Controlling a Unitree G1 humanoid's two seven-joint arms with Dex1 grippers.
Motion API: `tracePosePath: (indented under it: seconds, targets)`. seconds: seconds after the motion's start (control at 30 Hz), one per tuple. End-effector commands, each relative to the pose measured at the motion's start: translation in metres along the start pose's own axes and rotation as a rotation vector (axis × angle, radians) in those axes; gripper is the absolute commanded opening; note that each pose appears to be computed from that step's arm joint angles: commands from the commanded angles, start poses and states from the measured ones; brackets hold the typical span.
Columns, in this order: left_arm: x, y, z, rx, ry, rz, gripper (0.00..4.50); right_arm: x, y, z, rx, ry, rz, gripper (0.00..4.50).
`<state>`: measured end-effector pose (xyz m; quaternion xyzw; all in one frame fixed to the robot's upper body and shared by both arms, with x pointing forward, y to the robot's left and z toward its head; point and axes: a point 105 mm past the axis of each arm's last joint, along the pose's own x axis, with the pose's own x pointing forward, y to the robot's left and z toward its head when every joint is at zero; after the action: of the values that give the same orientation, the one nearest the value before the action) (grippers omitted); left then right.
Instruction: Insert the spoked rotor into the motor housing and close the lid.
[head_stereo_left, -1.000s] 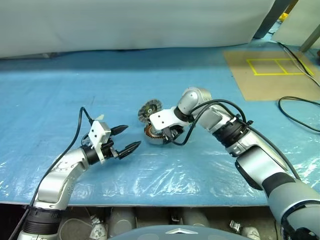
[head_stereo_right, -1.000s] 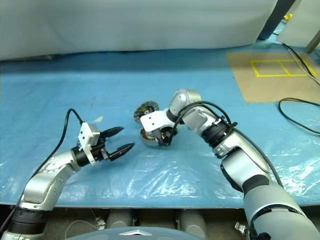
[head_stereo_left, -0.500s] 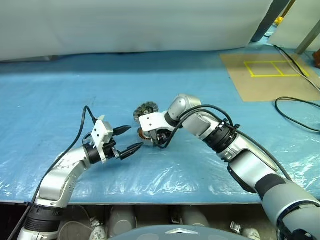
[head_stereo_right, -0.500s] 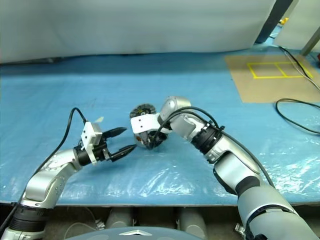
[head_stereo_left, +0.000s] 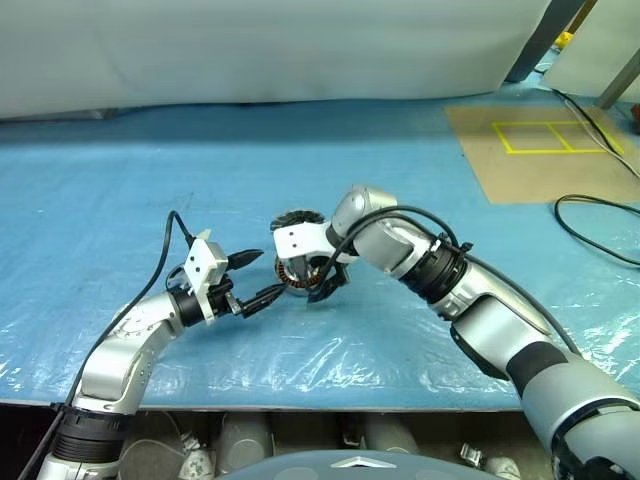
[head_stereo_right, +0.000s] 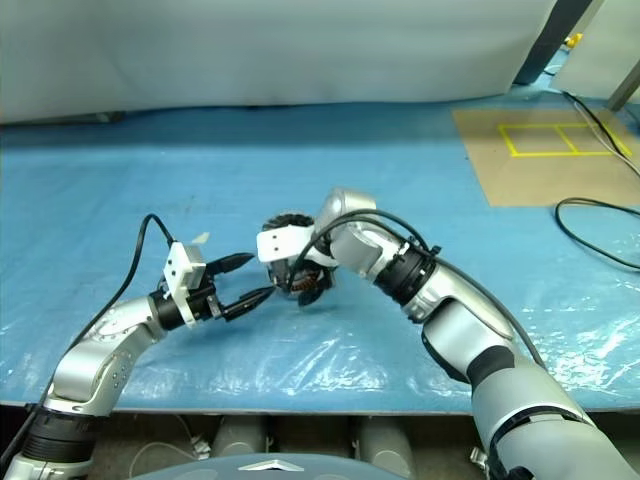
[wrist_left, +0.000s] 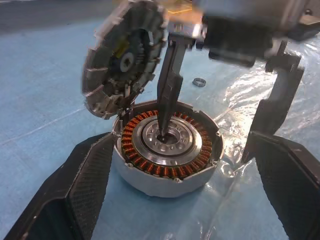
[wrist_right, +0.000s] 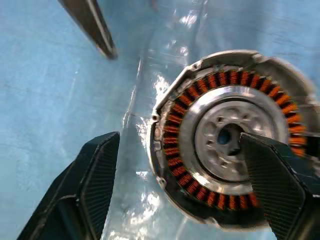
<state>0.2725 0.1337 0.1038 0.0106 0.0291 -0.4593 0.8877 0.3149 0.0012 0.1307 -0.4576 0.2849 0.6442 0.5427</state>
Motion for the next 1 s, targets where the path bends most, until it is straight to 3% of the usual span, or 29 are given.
tracePosePath:
  seconds: [0.03, 0.27, 0.33, 0.43, 0.53, 0.6, 0.7, 0.8, 1.0]
  targets:
    - [-0.003, 0.001, 0.007, 0.023, -0.012, -0.005, 4.50, -0.035, 0.005, 0.025, -0.072, -0.080, -0.007, 4.03]
    - [-0.005, 0.004, 0.008, 0.031, -0.004, -0.003, 4.50, -0.081, 0.028, 0.035, -0.081, -0.202, 0.047, 4.03]
    - [-0.005, 0.005, 0.011, 0.034, -0.008, -0.004, 4.50, -0.094, 0.034, 0.028, -0.040, -0.256, 0.071, 4.03]
    - [-0.005, 0.003, 0.016, 0.035, -0.023, -0.012, 4.50, -0.120, 0.050, -0.005, 0.033, -0.390, 0.067, 4.03]
    - [-0.006, -0.001, 0.018, 0.034, -0.030, -0.019, 4.50, -0.130, 0.058, -0.033, 0.080, -0.476, -0.063, 4.03]
    - [-0.007, -0.001, 0.019, 0.035, -0.034, -0.015, 4.50, -0.124, 0.040, -0.061, 0.267, -0.541, -0.324, 4.03]
    - [-0.009, 0.000, 0.020, 0.035, -0.033, -0.012, 4.50, -0.107, 0.031, -0.102, 0.421, -0.517, -0.640, 4.03]
    - [-0.007, 0.001, 0.023, 0.029, -0.036, -0.022, 4.50, -0.086, 0.036, -0.114, 0.597, -0.603, -0.794, 4.03]
    - [0.002, 0.008, 0.029, 0.052, -0.031, -0.056, 4.50, -0.051, 0.042, -0.139, 0.750, -0.554, -0.967, 4.03]
